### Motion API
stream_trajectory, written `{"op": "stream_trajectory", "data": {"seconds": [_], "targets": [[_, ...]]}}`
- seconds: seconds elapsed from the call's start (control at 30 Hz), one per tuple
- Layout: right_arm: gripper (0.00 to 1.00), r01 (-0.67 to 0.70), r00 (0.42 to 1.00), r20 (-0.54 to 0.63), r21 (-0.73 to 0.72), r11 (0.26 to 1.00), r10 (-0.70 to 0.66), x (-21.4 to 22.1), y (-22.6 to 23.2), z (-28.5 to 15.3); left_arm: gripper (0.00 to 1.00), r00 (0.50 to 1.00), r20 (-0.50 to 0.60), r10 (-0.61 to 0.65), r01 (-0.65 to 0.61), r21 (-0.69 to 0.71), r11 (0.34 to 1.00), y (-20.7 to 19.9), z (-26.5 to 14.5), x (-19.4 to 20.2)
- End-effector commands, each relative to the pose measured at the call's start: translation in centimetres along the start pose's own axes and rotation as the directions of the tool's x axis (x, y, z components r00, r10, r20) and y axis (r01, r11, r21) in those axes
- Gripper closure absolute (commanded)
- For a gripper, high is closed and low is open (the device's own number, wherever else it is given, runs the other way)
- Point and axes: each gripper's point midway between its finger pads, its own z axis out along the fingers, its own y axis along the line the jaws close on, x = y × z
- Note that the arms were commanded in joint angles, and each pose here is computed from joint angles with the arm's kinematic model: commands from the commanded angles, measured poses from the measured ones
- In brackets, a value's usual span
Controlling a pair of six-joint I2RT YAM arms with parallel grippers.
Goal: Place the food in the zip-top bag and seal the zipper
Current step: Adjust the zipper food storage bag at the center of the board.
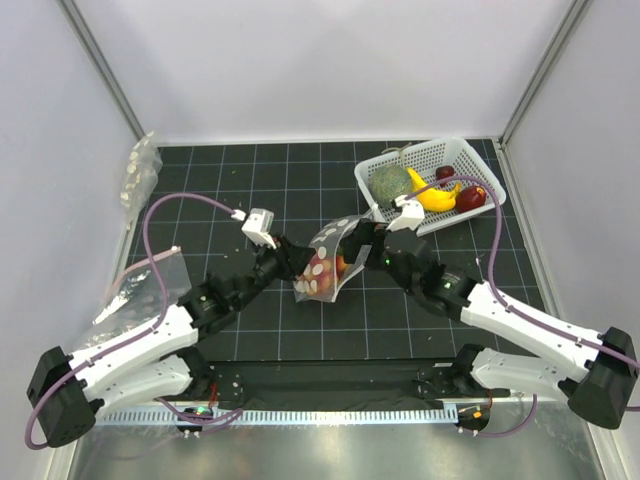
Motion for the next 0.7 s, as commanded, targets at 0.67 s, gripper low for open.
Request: {"op": "stream_trajectory", "data": {"seconds": [0.67], "targets": [[0.00,-0.393,0.914,0.092,-0.046,0.918,0.396,-2.6,-2.8,0.1,0.75,0.997,-0.076,0.022,-0.014,0.096,0.995,-1.6,4.5,3.0]]}}
